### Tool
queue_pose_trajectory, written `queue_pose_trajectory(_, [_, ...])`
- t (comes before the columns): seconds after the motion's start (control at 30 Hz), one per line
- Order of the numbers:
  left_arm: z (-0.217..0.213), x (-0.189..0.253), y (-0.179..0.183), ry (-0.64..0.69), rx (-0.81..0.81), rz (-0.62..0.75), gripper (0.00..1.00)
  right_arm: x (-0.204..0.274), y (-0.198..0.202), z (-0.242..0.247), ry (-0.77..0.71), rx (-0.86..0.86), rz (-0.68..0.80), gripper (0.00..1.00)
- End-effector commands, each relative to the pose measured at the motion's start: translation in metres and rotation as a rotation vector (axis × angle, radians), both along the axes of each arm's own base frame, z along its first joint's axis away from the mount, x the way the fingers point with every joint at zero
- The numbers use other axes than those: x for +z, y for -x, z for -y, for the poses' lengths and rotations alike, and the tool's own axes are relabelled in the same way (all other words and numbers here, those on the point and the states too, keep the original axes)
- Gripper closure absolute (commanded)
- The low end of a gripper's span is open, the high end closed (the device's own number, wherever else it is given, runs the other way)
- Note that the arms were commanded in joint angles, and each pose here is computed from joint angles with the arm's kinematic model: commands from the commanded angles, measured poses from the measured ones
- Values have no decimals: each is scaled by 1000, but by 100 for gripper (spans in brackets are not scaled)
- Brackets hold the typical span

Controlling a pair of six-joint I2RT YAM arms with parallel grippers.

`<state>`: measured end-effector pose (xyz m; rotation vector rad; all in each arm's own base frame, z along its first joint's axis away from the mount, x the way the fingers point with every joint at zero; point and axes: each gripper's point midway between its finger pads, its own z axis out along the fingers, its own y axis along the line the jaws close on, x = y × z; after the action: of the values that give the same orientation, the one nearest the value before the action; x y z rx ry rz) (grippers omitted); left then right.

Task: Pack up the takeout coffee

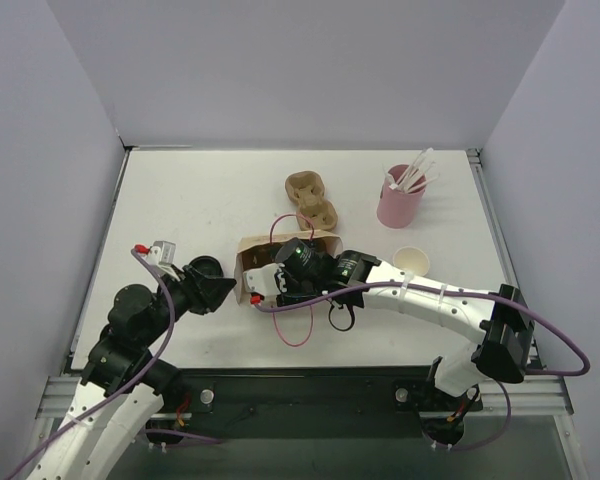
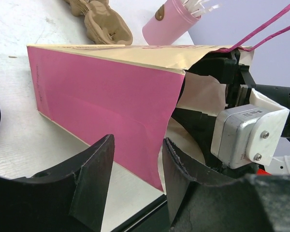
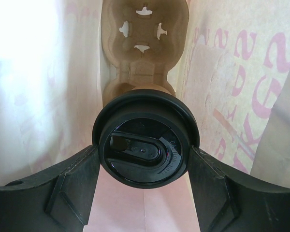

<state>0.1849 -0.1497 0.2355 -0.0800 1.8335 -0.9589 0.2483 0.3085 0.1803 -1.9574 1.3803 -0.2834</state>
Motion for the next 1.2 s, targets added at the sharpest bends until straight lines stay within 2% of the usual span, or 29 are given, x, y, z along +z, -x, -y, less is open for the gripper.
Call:
queue_pose_trajectory(0.0, [12, 17, -4, 44, -52, 61, 46, 8, -2, 1, -21, -40, 22, 58])
queue_pose_trajectory(0.4, [17, 3, 4, 9, -90, 4, 46, 7, -6, 1, -29, -67, 16, 58])
queue_pose_trajectory(0.57, [13, 13, 9, 16, -84, 47, 39, 6, -6, 0, -34, -76, 10, 58])
queue_pose_trajectory(0.87, [19, -5, 5, 0, -103, -5, 39, 9, -6, 0, -51, -95, 10, 58])
queue_pose_trajectory(0.97, [22, -14, 3, -25, -115, -42, 43, 12, -6, -1, -60, -97, 15, 58])
queue_pose_trajectory(1.07, [25, -19, 5, -53, -137, -40, 52, 17, -4, -4, -71, -107, 20, 58])
queue_pose_trajectory(1.1, [24, -18, 6, -60, -142, -36, 68, 18, -2, -5, -72, -105, 23, 58])
queue_pose_trajectory(1.17, [21, -14, 9, -104, -157, -1, 86, 25, 0, -5, -75, -114, 37, 58])
